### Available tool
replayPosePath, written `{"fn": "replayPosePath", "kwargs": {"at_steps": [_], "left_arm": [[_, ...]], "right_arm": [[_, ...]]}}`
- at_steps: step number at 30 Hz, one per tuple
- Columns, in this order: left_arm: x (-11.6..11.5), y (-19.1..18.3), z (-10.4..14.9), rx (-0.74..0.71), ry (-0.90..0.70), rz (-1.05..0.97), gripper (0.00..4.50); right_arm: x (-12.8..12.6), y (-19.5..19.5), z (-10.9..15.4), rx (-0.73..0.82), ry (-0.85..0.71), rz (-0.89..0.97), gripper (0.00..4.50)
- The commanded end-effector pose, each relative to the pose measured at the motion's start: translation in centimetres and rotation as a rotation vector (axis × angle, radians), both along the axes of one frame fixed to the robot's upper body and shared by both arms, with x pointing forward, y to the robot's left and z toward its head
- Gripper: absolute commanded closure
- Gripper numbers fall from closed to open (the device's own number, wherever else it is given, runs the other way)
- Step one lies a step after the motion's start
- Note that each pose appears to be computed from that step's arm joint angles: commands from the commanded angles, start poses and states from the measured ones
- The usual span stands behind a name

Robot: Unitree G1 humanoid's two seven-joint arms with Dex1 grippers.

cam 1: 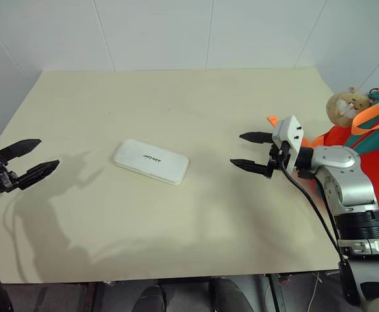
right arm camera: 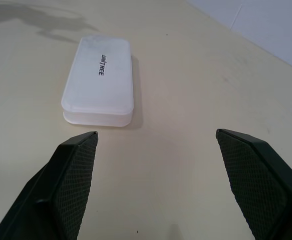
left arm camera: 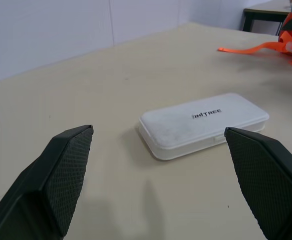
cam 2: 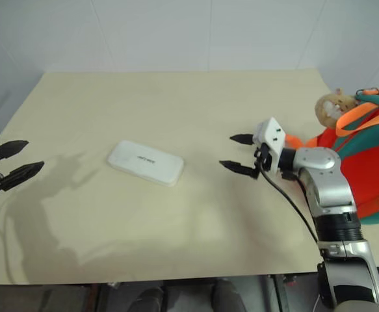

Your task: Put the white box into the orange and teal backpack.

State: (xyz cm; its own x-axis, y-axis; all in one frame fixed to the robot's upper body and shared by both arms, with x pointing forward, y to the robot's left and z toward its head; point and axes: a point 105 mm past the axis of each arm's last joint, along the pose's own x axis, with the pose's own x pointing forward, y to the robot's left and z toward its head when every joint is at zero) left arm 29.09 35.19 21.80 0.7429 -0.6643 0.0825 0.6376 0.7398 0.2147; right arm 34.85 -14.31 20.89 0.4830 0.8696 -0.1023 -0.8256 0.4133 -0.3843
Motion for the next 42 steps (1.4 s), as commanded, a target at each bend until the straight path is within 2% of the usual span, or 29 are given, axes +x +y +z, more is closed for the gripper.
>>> {"fn": "replayPosePath", "kwargs": {"at_steps": [1, 5, 11, 18, 22, 25, 31, 35, 38, 42], "left_arm": [[-0.4, -0.1, 1.4, 0.009, -0.051, -0.008, 0.0], [-0.3, -0.1, 1.7, 0.012, -0.063, -0.002, 0.0], [-0.1, -0.2, 1.8, 0.02, -0.053, -0.004, 0.0], [0.1, 0.8, 2.2, 0.025, -0.075, 0.081, 0.0], [2.5, 2.1, 2.0, 0.032, -0.057, 0.258, 0.0], [4.2, 2.3, 1.7, 0.038, -0.037, 0.316, 0.0], [6.4, 0.9, 0.5, 0.046, 0.026, 0.304, 0.0], [7.8, -1.4, -0.4, 0.056, 0.079, 0.217, 0.0], [8.8, -2.6, -0.5, 0.047, 0.104, 0.192, 0.61], [9.8, -3.6, -0.2, 0.032, 0.099, 0.186, 1.79]], "right_arm": [[-0.7, 0.0, 1.8, 0.043, -0.066, 0.0, 0.0], [-0.4, 0.8, 1.9, 0.09, -0.064, 0.002, 0.0], [-0.6, 2.6, 1.6, 0.078, -0.047, 0.044, 0.0], [0.2, 3.7, 1.6, 0.056, -0.038, -0.041, 0.0], [0.9, 5.3, 0.6, 0.038, 0.007, -0.125, 0.0], [1.1, 6.2, 0.2, 0.047, 0.017, -0.183, 0.0], [0.4, 8.4, -0.1, 0.066, 0.03, -0.162, 0.0], [0.0, 9.5, -1.1, 0.024, 0.051, -0.139, 0.0], [0.0, 9.8, -1.6, 0.007, 0.061, -0.147, 0.0], [0.5, 9.6, -2.1, -0.019, 0.067, -0.181, 0.0]]}}
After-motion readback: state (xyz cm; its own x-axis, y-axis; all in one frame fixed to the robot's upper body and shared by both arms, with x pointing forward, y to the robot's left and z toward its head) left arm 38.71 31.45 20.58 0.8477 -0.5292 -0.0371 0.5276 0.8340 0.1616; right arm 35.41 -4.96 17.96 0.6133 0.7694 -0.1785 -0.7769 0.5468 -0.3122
